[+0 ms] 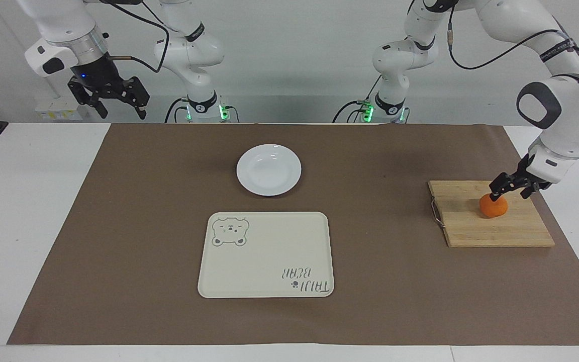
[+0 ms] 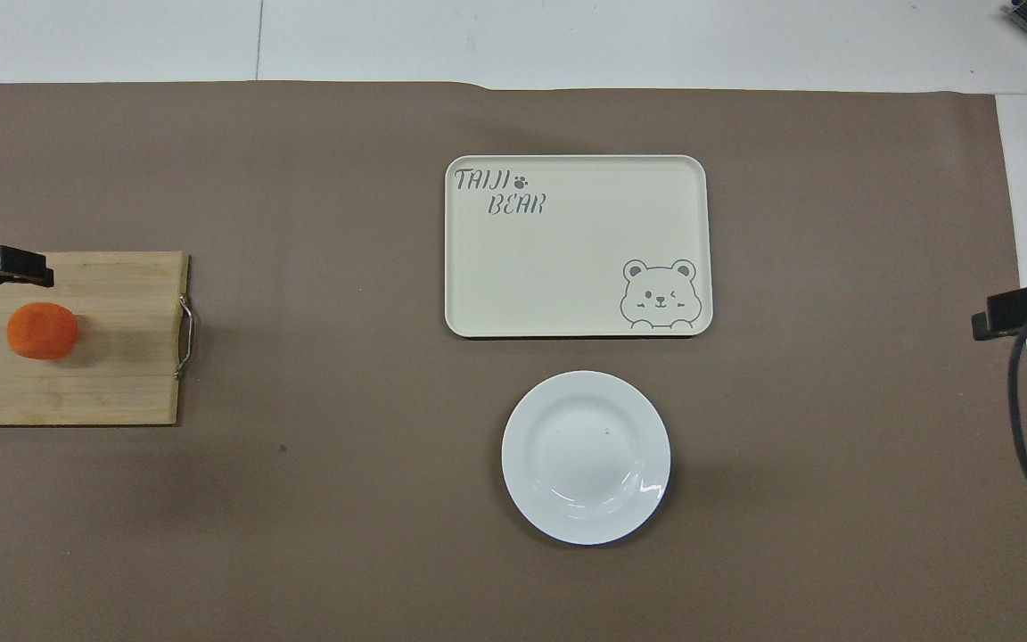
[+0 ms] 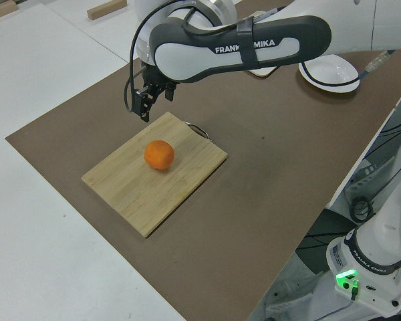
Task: Place orange and plate with both arms
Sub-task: 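Lower the left gripper onto the orange and close it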
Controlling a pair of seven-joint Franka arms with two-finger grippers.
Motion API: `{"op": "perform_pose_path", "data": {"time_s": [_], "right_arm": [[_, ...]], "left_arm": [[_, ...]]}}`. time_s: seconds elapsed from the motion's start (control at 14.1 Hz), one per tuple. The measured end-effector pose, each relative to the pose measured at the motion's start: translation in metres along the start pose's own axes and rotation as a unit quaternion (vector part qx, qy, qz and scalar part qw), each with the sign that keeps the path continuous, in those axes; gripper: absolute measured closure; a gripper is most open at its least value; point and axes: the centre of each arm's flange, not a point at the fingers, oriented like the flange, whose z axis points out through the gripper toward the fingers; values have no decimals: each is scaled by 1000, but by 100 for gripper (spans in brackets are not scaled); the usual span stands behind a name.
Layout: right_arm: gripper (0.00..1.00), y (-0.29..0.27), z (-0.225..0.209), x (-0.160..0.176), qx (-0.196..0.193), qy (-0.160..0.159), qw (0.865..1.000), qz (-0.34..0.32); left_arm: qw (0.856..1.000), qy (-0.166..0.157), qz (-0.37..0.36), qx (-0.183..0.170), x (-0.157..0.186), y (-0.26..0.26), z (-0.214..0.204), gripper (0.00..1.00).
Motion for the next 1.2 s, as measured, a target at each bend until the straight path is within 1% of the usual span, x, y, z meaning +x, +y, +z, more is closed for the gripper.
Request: {"op": "perform_pose_path", "data": {"time_s": [0.14,0.28,0.42,0.57,0.71,0.92,1.2], "right_arm": [[0,0,0,0,0,0,1000,0],[0,0,0,0,0,0,1000,0],[0,0,0,0,0,0,1000,0],[0,0,0,0,0,0,1000,0],[0,0,0,0,0,0,1000,0],[0,0,0,0,0,0,1000,0],[0,0,0,0,0,0,1000,0]], "left_arm": [[1000,-6,-2,-1,-3,-7,24,0],[1000,-1,-2,1,-8,-8,44,0],[1000,0,6,15,-13,-11,58,0],[999,-6,15,28,-16,-13,63,0],[999,-9,18,32,-17,-14,65,0],[998,-17,39,54,-19,-13,68,0],[997,-24,44,56,-23,-12,77,0]]}}
